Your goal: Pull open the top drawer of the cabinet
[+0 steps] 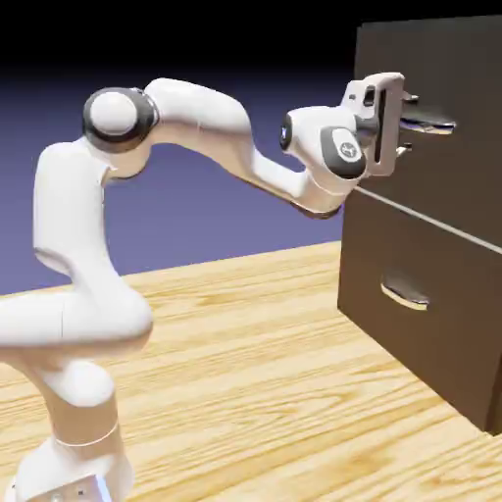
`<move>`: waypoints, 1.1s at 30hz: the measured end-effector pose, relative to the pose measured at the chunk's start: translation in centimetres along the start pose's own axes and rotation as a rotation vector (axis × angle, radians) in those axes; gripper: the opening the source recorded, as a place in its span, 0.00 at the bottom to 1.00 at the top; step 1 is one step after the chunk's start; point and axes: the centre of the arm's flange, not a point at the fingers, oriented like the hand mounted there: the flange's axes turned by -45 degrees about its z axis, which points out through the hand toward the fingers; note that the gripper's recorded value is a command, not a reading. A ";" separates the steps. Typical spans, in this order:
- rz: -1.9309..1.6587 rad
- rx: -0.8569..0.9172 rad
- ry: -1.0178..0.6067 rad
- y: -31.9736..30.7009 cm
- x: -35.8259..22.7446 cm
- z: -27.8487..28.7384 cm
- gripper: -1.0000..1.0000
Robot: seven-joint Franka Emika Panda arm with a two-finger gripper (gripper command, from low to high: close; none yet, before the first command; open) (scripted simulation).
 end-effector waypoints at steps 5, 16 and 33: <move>0.000 0.001 0.000 0.0 0.0 -2.0 0.00; 0.000 0.001 0.000 0.0 0.0 -9.3 0.00; 0.000 0.001 0.000 0.0 0.0 -24.5 0.00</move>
